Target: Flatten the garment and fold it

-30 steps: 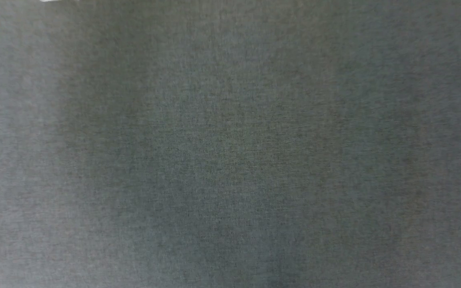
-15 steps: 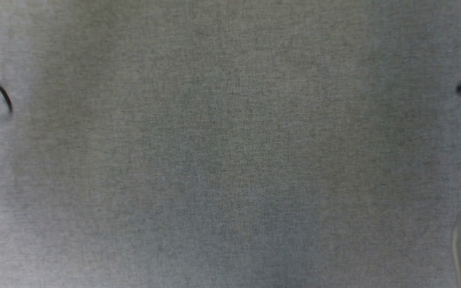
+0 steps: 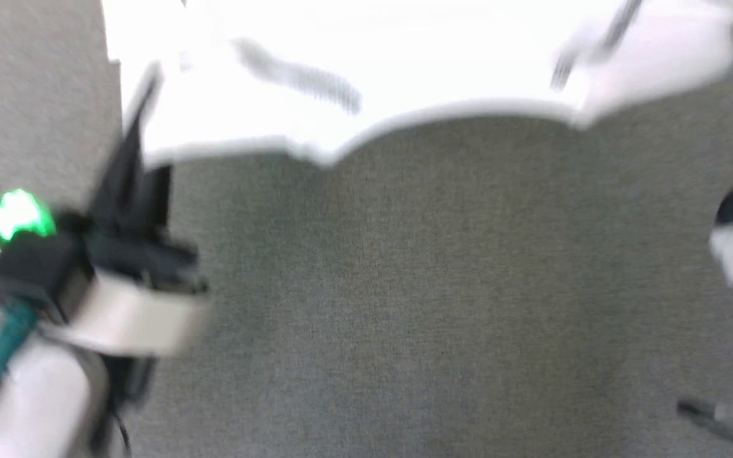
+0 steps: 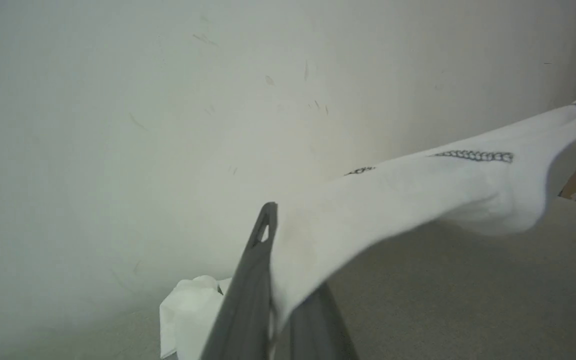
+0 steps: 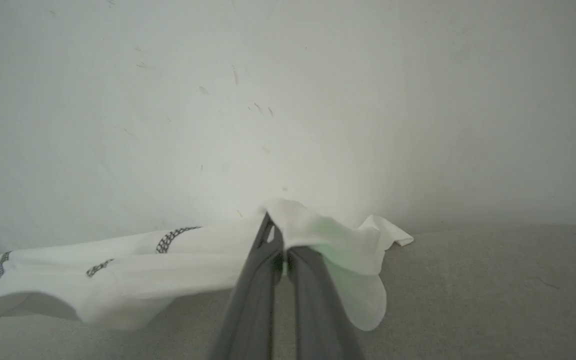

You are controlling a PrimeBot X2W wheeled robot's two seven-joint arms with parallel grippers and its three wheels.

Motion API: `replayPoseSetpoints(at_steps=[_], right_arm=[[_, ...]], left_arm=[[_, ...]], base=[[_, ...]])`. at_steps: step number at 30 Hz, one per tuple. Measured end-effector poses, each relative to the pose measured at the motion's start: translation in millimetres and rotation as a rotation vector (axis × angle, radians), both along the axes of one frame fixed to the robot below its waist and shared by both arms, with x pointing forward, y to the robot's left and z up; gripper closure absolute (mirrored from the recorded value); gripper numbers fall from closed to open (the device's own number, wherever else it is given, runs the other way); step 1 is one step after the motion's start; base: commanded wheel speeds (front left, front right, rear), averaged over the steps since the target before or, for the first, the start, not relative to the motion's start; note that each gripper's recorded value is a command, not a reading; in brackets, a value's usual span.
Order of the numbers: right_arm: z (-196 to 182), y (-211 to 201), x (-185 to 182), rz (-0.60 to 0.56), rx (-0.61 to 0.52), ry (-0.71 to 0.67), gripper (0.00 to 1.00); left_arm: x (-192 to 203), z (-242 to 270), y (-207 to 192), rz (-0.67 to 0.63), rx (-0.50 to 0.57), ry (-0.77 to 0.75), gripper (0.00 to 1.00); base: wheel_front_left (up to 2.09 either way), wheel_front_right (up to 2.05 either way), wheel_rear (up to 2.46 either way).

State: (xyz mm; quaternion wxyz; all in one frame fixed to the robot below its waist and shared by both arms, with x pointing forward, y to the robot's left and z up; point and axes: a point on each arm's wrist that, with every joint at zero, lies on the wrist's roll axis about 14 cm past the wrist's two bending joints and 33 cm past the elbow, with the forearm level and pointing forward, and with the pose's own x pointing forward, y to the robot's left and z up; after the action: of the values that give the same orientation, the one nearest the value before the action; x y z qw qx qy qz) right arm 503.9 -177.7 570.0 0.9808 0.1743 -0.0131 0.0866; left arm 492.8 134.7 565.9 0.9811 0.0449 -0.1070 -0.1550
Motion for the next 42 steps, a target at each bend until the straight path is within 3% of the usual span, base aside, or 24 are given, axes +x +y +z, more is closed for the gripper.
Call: replayPoseSetpoints(at_steps=[9,18,32,42], right_arm=[[-23,-24,-85,-0.076,0.139,0.088,1.0],[-59,-28,-149,-0.097,0.164,0.248,1.0],[-110,-39,-220,-0.114,0.186,0.518,1.0],[-155,-22,-236,-0.079,0.141,0.675,1.0]], left_arm=[[-98,-54,-9,0.037,-0.057,0.263,1.0],[-170,-96,-19,-0.066,0.067,0.554,1.0],[-228,-119,-26,-0.122,0.052,0.789,1.0],[-247,-164,-34,-0.181,0.093,0.905,1.0]], base=[[0.0,0.0,0.0],[0.0,0.0,0.0],[0.0,0.0,0.0],[0.0,0.0,0.0]])
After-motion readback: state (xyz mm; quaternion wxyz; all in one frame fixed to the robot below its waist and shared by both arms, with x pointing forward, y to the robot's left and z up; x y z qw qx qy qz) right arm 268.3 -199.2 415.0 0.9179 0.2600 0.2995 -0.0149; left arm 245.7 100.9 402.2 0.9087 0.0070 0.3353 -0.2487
